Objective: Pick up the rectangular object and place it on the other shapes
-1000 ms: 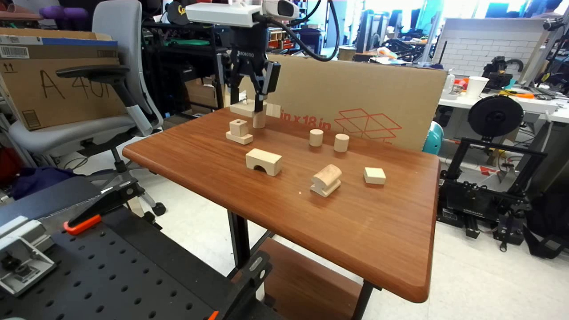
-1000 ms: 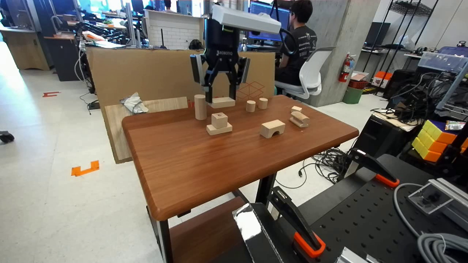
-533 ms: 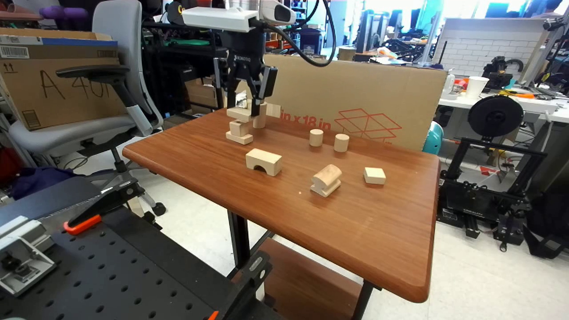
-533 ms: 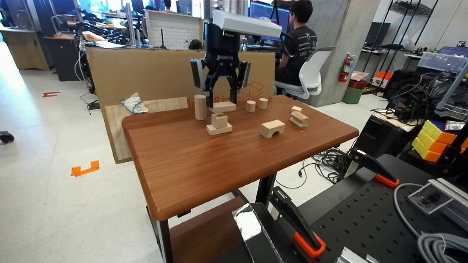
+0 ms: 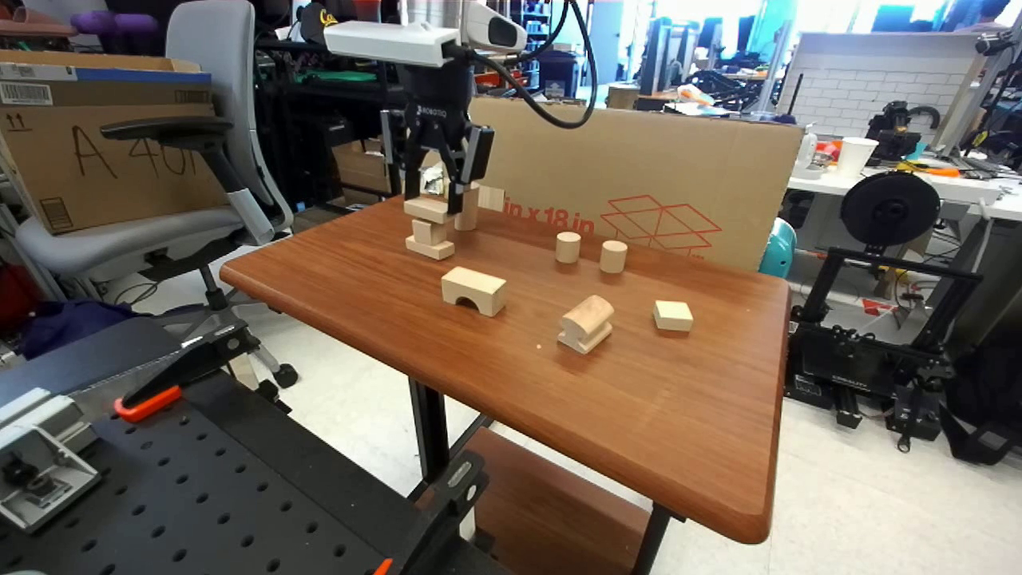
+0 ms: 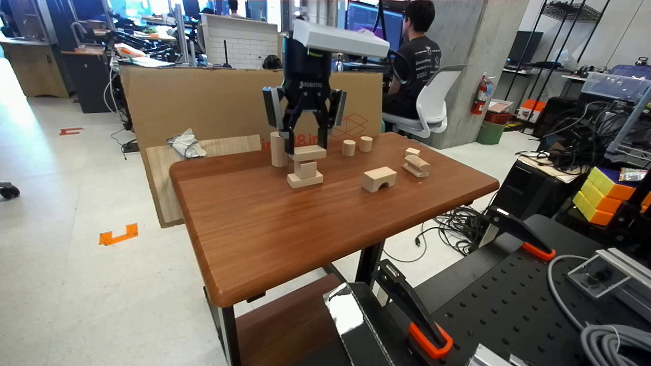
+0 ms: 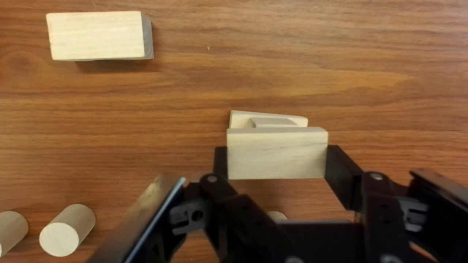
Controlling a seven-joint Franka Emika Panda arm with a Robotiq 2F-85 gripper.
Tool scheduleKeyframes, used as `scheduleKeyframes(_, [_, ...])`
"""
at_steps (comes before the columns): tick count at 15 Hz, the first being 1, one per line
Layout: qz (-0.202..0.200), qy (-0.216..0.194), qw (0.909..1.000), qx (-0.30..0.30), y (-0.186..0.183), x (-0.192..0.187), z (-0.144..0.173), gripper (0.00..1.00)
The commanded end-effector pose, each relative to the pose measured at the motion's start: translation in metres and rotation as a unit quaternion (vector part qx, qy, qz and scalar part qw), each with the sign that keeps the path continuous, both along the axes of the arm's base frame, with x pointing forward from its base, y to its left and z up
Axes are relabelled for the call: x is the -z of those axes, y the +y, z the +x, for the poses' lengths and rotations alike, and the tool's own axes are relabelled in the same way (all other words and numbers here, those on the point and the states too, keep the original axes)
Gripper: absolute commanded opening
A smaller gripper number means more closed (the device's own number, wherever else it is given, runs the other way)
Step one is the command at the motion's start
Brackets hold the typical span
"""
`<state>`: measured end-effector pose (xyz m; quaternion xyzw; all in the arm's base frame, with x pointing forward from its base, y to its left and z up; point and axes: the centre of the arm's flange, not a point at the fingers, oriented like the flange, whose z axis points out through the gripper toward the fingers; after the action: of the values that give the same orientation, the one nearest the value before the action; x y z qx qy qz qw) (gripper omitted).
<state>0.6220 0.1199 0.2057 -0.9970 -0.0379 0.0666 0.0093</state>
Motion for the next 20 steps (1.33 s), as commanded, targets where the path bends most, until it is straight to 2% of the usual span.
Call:
scheduleKeyframes(1, [-0.002, -0.012, 0.9999, 0.005, 0.007, 0.002, -0.002, 0.42])
scheduleKeyframes(2, [-0.005, -0.010, 0.9999, 0.005, 0.007, 0.004, -0.002, 0.42])
scheduleKeyframes(3, [-0.009, -0.010, 0.9999, 0.006, 0.008, 0.005, -0.002, 0.53])
scheduleKeyframes(4, [-0.013, -0.010, 0.9999, 0.006, 0.009, 0.006, -0.003, 0.85])
scheduleKeyframes(6, [-0.023, -0.007, 0.9997, 0.004, 0.010, 0.009, -0.004, 0.98])
scheduleKeyframes(12, [-0.030, -0.017, 0.9994, -0.004, 0.008, -0.006, -0.012, 1.00])
scheduleKeyframes(14, [-0.034, -0.021, 0.9992, -0.007, 0.003, -0.026, -0.017, 1.00])
scheduleKeyframes(18, [-0.013, -0.031, 0.9994, -0.002, -0.015, -0.072, -0.024, 1.00])
scheduleKeyframes(19, [-0.022, -0.029, 0.9993, 0.000, 0.000, -0.043, -0.006, 1.00])
scheduleKeyframes(20, [-0.022, -0.033, 0.9992, 0.001, -0.003, -0.052, -0.006, 1.00])
